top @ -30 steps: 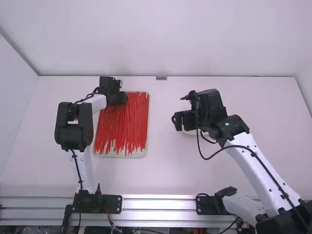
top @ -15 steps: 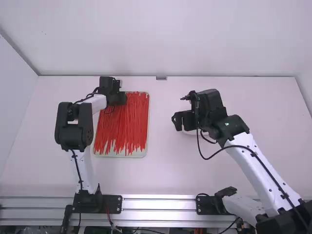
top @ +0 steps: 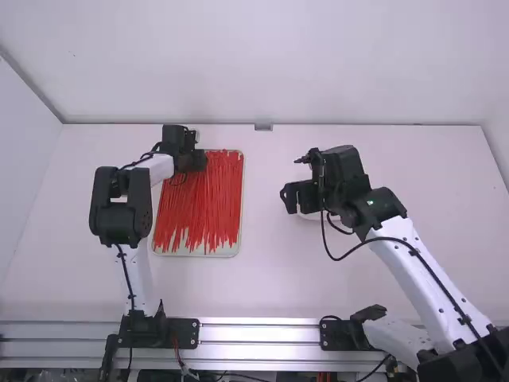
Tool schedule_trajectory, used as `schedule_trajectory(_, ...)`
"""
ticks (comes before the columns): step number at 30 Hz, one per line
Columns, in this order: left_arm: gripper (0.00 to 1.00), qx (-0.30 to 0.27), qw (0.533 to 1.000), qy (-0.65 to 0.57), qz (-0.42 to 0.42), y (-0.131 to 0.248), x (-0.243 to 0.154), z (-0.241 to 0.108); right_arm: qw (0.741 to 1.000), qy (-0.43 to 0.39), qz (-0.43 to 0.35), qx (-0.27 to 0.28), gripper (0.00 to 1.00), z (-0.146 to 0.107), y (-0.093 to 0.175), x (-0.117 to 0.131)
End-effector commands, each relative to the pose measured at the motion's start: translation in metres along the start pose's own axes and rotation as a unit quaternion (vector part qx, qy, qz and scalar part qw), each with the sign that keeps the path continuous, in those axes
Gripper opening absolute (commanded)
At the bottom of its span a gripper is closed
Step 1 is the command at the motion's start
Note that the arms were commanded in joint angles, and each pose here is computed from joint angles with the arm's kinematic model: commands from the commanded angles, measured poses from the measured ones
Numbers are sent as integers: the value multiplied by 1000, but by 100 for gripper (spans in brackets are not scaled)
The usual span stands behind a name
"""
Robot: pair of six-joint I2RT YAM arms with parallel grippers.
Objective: Fasten the cable tie
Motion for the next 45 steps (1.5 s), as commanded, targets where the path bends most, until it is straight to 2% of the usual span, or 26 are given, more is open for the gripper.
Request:
schedule_trajectory(1,34,1,1000,-3,8,-5,1,1,1000,2,4,-12,99,9,6,5)
schedule_trajectory(36,36,13,1000,-1,12,-17,4,-10,1000,6,8,-27,98,16,6,7)
schedule_trajectory(40,31,9,1000,-2,12,-17,4,-8,1000,6,5,-27,98,15,6,6)
schedule_trajectory(45,17,9,1000,-1,12,-17,4,-8,1000,6,5,-28,98,16,5,6)
Point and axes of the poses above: each hand's point on the last joint's axis, 136 mm out from that joint toward the fingers, its own y axis back along the fingers, its own x axis along the line the jaws close on, z = x × y, the point moved 2 cm from there along y, back along the fingers, and after that the axes turned 9 degrees about -y, right-handed, at the moved point
